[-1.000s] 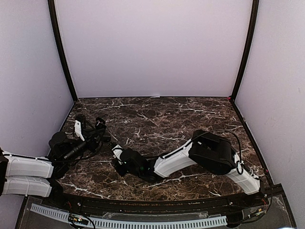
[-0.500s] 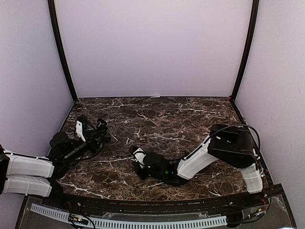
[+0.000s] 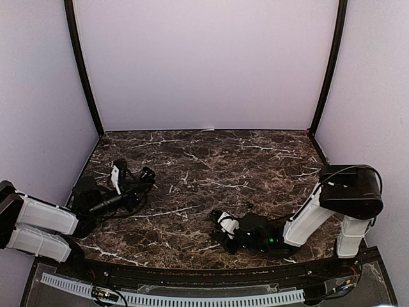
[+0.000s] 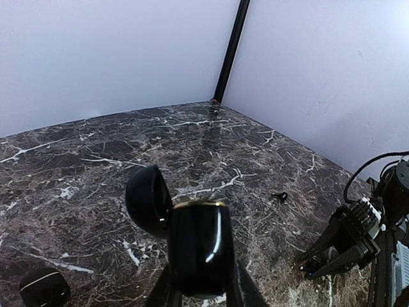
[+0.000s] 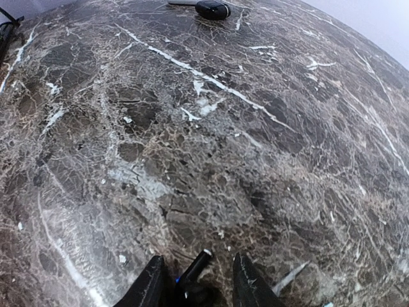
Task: Insert the wireless bluetooth earbuds into the charging case
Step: Move the right earbud to the center of the board.
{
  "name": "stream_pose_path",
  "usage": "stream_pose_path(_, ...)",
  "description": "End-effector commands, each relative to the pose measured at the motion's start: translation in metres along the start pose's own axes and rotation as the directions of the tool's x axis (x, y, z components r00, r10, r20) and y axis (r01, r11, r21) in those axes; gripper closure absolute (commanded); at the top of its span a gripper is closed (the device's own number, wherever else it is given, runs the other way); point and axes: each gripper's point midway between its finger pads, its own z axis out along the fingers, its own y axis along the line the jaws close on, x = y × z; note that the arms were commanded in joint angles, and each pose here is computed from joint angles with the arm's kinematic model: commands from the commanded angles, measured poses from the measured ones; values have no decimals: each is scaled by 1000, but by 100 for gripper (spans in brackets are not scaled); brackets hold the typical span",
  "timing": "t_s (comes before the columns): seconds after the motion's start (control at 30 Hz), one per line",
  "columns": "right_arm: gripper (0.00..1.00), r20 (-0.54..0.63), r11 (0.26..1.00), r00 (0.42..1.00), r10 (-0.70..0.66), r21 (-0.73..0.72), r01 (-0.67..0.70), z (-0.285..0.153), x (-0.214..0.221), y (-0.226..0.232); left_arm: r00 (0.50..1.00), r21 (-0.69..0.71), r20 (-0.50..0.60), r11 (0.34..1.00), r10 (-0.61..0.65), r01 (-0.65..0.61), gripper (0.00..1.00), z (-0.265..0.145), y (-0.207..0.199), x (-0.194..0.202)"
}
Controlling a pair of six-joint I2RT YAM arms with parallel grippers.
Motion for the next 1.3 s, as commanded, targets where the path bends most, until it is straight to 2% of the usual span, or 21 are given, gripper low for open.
stream_pose_path(0.0,60,35,1000,999,-8,-23,9,-14,-7,0,999,125,41,992,23,-28,83,5,-20,-15)
stream_pose_path(0.1,53,24,1000,1000,6,-2,-6,-17,-6,-5,999,141,31,990,23,-27,83,6,-22,-12)
stream_pose_path(0.27,52,15,999,999,35,0,-35,-22,0,-7,999,146,24,989,24,-28,83,7,-23,-11)
stream_pose_path(0.37,55,14,999,999,44,-17,-44,-26,4,-5,999,148,20,989,24,-27,83,8,-23,-10)
stream_pose_path(0.47,63,5,999,1000,28,-38,-27,-26,7,-1,1000,163,15,986,24,-26,83,9,-25,-9)
stream_pose_path(0.6,66,-4,999,1000,15,-45,-15,-24,10,1,1000,215,0,976,21,-21,83,11,-33,-7)
stream_pose_path(1.13,66,-39,1000,999,7,-19,-8,-9,15,-1,999,270,-32,963,25,-15,83,17,-42,1)
stream_pose_path(1.27,70,-46,1000,999,7,-18,-8,-6,16,-1,999,284,-46,959,25,-11,83,19,-44,3)
